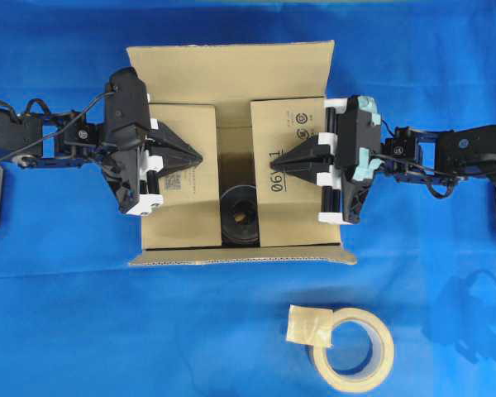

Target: Close the cardboard box.

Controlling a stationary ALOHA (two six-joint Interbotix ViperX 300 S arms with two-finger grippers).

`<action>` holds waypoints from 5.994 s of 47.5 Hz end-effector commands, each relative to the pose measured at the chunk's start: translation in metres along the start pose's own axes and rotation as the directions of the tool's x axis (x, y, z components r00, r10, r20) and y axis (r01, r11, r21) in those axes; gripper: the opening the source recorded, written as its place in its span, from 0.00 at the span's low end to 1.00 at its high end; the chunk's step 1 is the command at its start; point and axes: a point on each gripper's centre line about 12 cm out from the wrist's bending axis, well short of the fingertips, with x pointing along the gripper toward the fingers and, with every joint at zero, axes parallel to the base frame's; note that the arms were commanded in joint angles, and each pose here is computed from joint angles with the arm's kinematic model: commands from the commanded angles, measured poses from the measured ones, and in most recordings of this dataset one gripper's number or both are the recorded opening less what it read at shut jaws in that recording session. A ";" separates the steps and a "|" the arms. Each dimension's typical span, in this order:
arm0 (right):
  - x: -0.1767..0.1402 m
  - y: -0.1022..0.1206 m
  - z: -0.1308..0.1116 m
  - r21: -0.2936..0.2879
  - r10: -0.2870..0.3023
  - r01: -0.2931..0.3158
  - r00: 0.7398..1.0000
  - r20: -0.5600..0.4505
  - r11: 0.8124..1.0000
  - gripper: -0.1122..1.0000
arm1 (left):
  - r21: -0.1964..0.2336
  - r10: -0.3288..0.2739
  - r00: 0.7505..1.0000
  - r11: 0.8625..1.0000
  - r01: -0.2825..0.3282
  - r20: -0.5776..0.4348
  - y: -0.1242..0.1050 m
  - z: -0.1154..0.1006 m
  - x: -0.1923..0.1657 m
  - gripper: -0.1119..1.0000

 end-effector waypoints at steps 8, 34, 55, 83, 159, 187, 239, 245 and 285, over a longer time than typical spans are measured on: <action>0.001 0.001 0.011 0.006 0.001 -0.001 0.999 0.032 1.000 0.10 | 0.001 0.004 0.999 1.000 -0.004 0.055 0.001 0.022 0.008 0.10; 0.001 0.003 0.011 0.005 0.008 -0.008 0.999 0.031 1.000 0.10 | 0.106 0.100 0.983 0.987 -0.117 0.154 0.042 0.078 0.043 0.10; 0.001 0.004 0.010 0.005 0.008 -0.009 0.999 0.031 1.000 0.10 | 0.134 0.141 0.971 0.976 -0.169 0.195 0.062 0.077 0.059 0.10; 0.000 0.004 0.010 0.005 0.008 -0.009 0.999 0.031 1.000 0.10 | 0.139 0.127 0.976 0.978 -0.153 0.178 0.058 0.055 0.076 0.10; -0.106 0.137 0.040 -0.148 0.440 -0.422 0.890 0.124 0.895 0.10 | 0.135 0.124 0.980 0.980 -0.146 0.158 0.056 0.047 0.075 0.10; -0.086 0.134 0.011 -0.137 0.410 -0.401 0.911 0.043 0.906 0.10 | 0.131 0.120 0.980 0.981 -0.141 0.158 0.054 0.047 0.075 0.10; -0.040 0.036 -0.015 0.054 0.091 -0.085 0.989 -0.114 0.995 0.10 | 0.134 0.109 0.981 0.982 -0.131 0.162 0.049 0.048 0.075 0.10; -0.040 0.036 -0.015 0.053 0.091 -0.086 0.990 -0.111 0.995 0.10 | 0.134 0.108 0.979 0.982 -0.132 0.174 0.048 0.053 0.072 0.10; -0.039 0.036 -0.010 0.045 0.091 -0.087 0.993 -0.079 0.995 0.10 | 0.143 0.271 0.946 0.944 -0.298 0.177 0.113 0.159 -0.003 0.10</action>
